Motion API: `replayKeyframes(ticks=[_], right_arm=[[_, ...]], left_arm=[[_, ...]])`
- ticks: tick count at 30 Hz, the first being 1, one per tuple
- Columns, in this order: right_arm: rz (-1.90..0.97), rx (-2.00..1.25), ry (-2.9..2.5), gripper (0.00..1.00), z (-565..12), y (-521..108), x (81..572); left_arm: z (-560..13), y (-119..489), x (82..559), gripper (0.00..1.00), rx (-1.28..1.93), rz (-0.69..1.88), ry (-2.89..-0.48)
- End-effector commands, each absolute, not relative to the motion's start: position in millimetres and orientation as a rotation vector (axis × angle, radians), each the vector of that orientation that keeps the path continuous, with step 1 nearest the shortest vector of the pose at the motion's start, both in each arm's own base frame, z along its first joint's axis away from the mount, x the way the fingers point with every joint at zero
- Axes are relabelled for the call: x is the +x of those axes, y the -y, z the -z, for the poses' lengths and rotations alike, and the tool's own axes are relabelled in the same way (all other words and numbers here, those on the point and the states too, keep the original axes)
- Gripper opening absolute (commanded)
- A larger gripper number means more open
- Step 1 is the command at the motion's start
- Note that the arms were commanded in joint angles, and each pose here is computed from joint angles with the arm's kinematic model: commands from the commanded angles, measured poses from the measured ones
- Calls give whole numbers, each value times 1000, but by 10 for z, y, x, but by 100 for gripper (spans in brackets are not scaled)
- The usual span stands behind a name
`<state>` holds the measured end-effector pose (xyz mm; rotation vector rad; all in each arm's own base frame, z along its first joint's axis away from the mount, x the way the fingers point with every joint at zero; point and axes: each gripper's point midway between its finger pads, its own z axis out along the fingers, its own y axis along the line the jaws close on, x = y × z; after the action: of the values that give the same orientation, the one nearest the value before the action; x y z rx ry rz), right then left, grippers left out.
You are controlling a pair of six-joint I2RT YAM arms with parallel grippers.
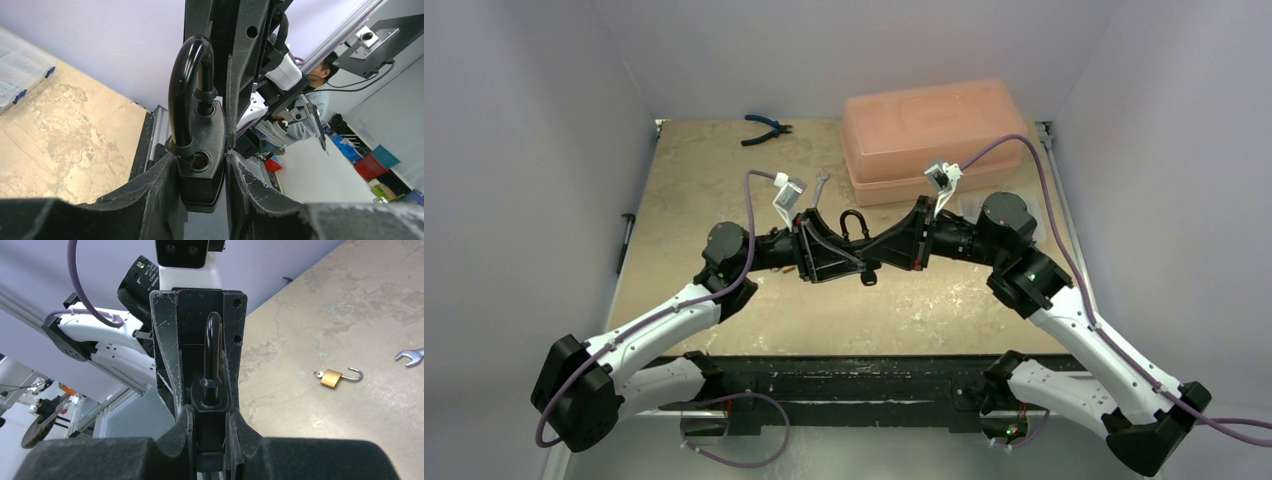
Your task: Unlock with the key
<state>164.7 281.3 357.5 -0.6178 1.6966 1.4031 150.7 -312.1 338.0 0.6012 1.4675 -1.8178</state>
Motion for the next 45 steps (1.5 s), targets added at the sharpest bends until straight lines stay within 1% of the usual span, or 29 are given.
replayKeyframes(ticks=[1, 4, 10, 16, 21, 22, 25, 27, 31, 35, 38, 39, 42, 45], right_arm=[[-1360, -599, -1642, 0, -3664, -2772, 1690], [-1357, -600, -1638, 0, -3662, -2763, 1682], [-1348, -602, -1640, 0, -3640, -2748, 1676], [-1342, -605, -1644, 0, -3612, -2742, 1676], [-1339, -602, -1647, 0, -3601, -2738, 1677], [-1333, -596, -1647, 0, -3603, -2731, 1687], [-1322, -592, -1655, 0, -3592, -2721, 1698], [-1319, -597, -1658, 0, -3579, -2721, 1694], [-1328, -605, -1658, 0, -3561, -2732, 1683], [-1347, -609, -1647, 0, -3584, -2751, 1671], [-1356, -611, -1641, 0, -3601, -2761, 1668], [-1357, -610, -1640, 0, -3607, -2763, 1672], [-1360, -614, -1642, 0, -3599, -2769, 1667], [-1385, -624, -1625, 0, -3628, -2781, 1634]], left_arm=[[-3705, 3093, 1580, 39, 590, 1751, -1359], [-3681, 3070, 1621, 51, 569, 1705, -1386], [-3648, 3009, 1630, 65, 552, 1645, -1423], [-3647, 2910, 1746, 76, 452, 1556, -1465], [-3628, 2865, 1914, 77, 347, 1489, -1519], [-3600, 2857, 1950, 76, 327, 1470, -1548], [-3607, 2853, 1989, 64, 300, 1456, -1579], [-3580, 2863, 2008, 59, 297, 1442, -1620], [-3567, 2846, 1994, 55, 298, 1430, -1642], [-3509, 2843, 2009, 46, 300, 1417, -1646], [-3472, 2880, 2019, 43, 304, 1433, -1649], [-3470, 2893, 2020, 40, 307, 1442, -1645], [-3454, 2925, 2022, 25, 316, 1460, -1635], [-3446, 2934, 2029, 16, 324, 1461, -1620]])
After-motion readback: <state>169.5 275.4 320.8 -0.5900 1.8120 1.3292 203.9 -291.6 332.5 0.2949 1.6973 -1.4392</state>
